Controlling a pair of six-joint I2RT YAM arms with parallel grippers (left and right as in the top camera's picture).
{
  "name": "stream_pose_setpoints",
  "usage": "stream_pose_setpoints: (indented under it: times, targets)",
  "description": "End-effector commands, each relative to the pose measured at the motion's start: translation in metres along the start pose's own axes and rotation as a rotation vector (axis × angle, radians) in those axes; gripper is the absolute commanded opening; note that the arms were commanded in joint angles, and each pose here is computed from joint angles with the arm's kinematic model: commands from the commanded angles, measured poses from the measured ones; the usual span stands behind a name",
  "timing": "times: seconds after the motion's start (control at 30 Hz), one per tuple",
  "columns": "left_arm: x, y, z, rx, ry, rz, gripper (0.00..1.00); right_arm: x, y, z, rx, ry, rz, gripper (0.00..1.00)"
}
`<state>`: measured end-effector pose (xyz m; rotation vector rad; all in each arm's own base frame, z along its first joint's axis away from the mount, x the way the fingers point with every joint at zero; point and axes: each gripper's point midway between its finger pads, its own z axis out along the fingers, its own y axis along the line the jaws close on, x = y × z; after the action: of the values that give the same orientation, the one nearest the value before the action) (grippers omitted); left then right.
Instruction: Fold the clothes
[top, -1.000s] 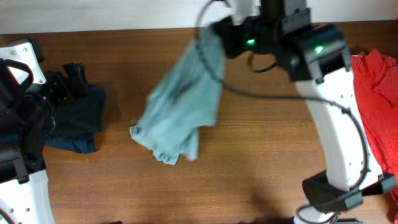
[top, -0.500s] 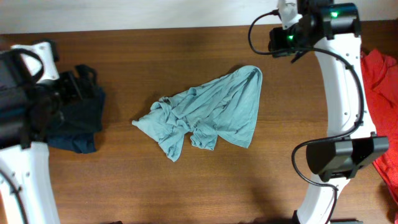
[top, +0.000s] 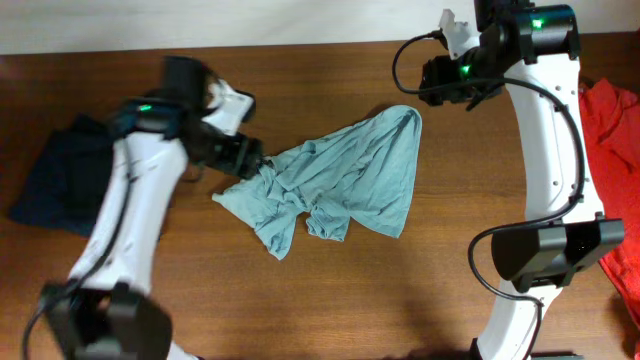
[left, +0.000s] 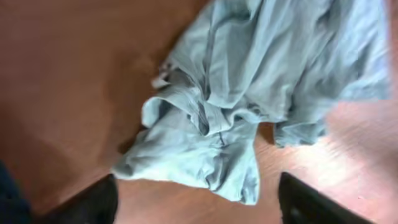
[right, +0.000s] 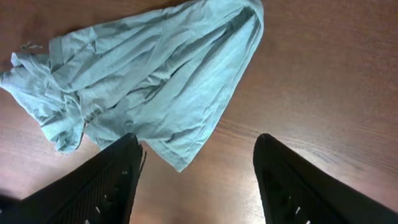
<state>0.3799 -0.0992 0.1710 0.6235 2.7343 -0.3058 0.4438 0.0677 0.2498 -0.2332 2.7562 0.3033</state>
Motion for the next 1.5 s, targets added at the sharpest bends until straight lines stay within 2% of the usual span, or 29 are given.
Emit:
stream_pose_setpoints:
  times: [0.0,0.1,0.13,0.27,0.3,0.47,0.67,0.77,0.87,1.07,1.23,1.37,1.47]
  targets:
    - [0.009,0.008,0.044,-0.052,0.132,0.057,0.73,0.003,0.006,-0.006,-0.019,0.002,-0.001,0.6]
    - [0.026,0.004,0.077,-0.019,0.244,0.054,0.61,0.006,0.005,-0.006,-0.016,0.011,0.001,0.6]
    - [0.03,0.002,0.083,-0.008,0.265,0.067,0.6,0.006,0.005,-0.006,-0.016,0.012,0.001,0.6]
    - [0.036,-0.013,0.101,0.027,0.316,0.181,0.62,0.006,0.005,-0.006,-0.017,0.011,0.001,0.6]
    - [0.037,-0.017,0.104,0.03,0.325,0.213,0.65,0.006,0.005,-0.006,-0.016,0.011,0.001,0.6]
    - [0.03,-0.03,0.123,-0.027,0.329,0.302,0.71,0.006,0.005,-0.006,-0.017,0.011,0.001,0.6]
    - [0.024,-0.023,0.141,-0.154,0.341,0.376,0.69,0.007,0.005,-0.006,-0.017,0.019,0.003,0.6]
    - [0.023,-0.02,0.148,-0.162,0.34,0.373,0.69,0.008,0.006,-0.006,-0.017,0.023,0.003,0.6]
    - [0.02,-0.018,0.157,-0.163,0.327,0.372,0.57,0.009,0.006,-0.006,-0.017,0.023,0.004,0.6]
    - [-0.001,-0.015,0.158,-0.192,0.253,0.373,0.01,0.011,0.006,-0.006,-0.018,0.033,0.006,0.6]
    - [-0.027,0.002,0.123,-0.337,0.227,0.309,0.0,0.011,0.006,-0.006,-0.018,0.034,0.006,0.6]
    - [-0.071,0.019,0.047,-0.521,0.118,0.23,0.0,0.012,0.006,-0.006,-0.018,0.037,0.007,0.6]
    - [-0.104,0.023,-0.005,-0.584,-0.02,0.19,0.0,0.014,0.006,-0.006,-0.019,0.046,0.009,0.59]
